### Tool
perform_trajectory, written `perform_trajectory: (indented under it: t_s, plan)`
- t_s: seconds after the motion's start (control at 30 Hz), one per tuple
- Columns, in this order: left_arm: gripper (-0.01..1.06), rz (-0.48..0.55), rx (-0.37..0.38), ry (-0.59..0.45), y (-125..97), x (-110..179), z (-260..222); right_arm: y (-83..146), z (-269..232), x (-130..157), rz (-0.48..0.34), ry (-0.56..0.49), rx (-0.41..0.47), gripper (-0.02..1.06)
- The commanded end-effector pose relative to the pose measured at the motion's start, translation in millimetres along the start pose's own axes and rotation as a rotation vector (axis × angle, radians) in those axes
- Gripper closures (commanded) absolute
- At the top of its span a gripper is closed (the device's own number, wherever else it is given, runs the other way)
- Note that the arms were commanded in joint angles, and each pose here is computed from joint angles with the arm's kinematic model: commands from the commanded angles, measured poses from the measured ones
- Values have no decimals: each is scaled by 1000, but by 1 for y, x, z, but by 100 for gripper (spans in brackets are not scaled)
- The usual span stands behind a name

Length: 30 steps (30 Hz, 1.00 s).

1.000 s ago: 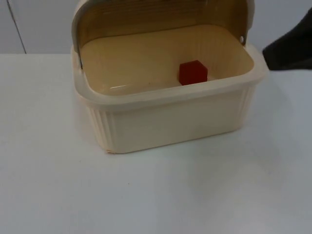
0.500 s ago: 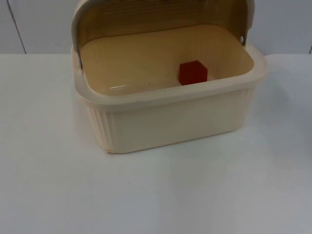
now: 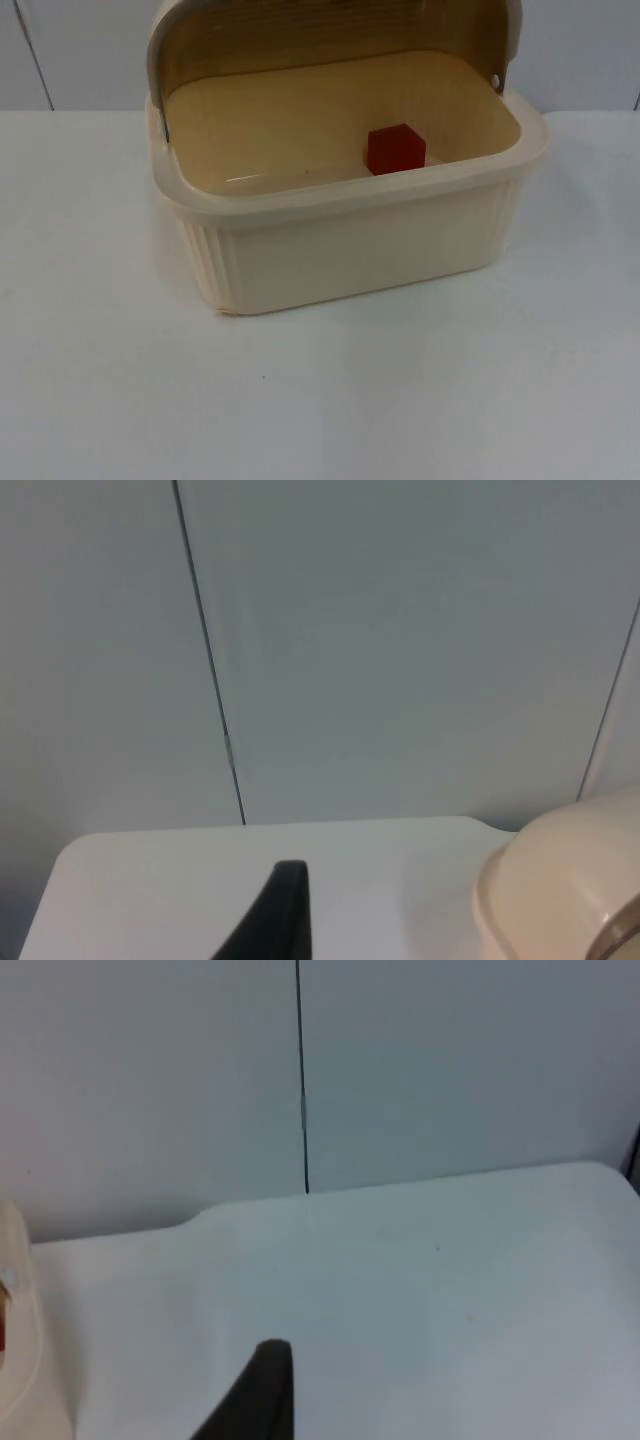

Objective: Open the box lid with the left hand, place the block into the box with the right hand, then close the box lid with the left hand.

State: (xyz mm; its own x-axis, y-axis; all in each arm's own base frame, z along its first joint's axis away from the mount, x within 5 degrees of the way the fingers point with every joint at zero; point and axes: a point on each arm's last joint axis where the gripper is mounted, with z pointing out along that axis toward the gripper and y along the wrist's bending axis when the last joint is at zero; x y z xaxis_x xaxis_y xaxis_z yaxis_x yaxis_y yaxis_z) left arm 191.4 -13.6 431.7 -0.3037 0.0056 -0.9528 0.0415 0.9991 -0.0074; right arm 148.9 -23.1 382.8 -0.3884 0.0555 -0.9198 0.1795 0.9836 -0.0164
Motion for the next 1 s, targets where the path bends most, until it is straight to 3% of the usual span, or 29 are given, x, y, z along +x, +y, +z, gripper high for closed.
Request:
perform_trajectory:
  t_s: [0.0,0.3,0.63,0.77,0.9,0.97]
  plan:
    - [4,-13,13,-13,-2,-3,-3,0,11,1,-1,36,7,0]
    - [4,-13,13,-13,-2,-3,-3,10,38,4,45,103,-79,0]
    - [4,-13,13,-13,-2,-3,-3,10,46,8,95,153,-73,0]
    - [4,-13,13,-13,-2,-3,-3,15,45,10,32,168,-73,0]
    - [4,-13,13,-13,-2,-3,-3,26,44,11,-121,169,-69,0]
    - [4,-13,13,-13,-2,-3,-3,29,44,10,-155,162,-75,0]
